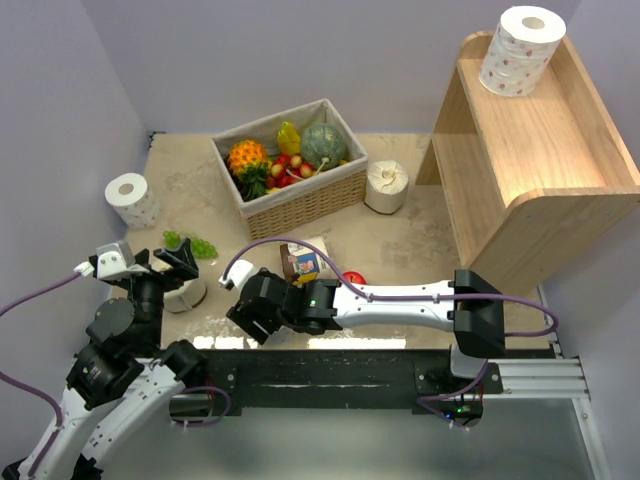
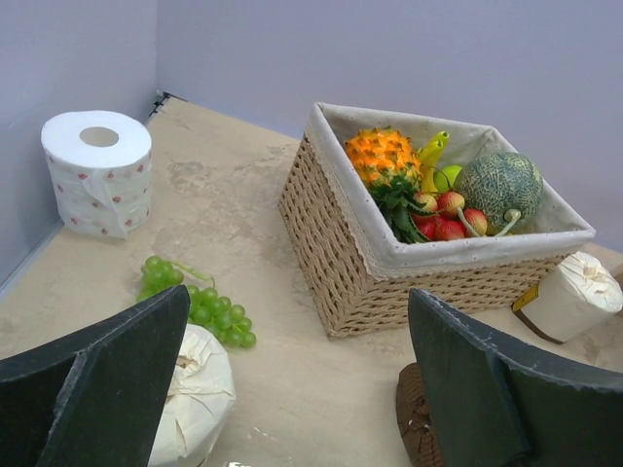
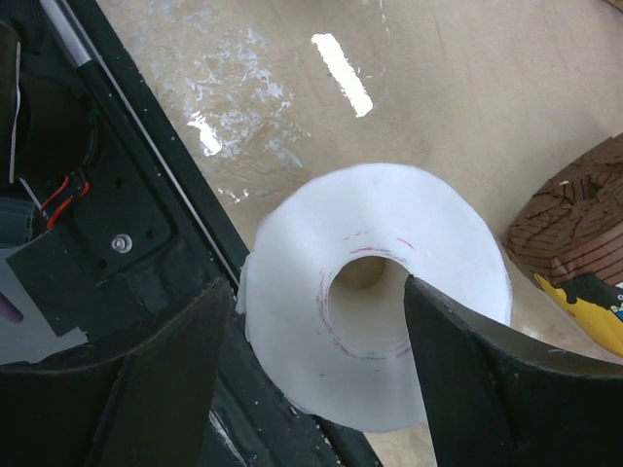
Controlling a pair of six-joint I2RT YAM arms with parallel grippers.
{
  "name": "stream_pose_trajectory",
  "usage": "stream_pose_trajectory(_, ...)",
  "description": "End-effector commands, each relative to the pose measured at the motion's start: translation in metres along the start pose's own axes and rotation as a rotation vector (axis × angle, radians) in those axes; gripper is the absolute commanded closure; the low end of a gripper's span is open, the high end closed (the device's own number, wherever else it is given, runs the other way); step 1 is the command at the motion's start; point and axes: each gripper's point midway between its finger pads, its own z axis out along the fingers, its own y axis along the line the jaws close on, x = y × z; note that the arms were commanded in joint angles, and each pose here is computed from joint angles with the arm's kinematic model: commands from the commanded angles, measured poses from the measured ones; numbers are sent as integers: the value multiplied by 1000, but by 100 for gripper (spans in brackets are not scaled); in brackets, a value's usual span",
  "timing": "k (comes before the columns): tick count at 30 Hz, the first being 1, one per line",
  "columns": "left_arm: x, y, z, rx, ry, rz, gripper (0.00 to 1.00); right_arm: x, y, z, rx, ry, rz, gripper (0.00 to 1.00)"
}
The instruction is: Place and organize the paper towels onto the shelf
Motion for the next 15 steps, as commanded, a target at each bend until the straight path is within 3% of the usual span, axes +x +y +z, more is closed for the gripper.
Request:
stream_pose_trajectory(1, -8, 1, 2, -24, -26, -35, 1, -15, 1, -6, 23, -31, 54, 26)
stream_pose_trajectory(15, -6, -1, 3, -21, -20, -24, 0, -16, 11, -3, 9, -21, 56, 28)
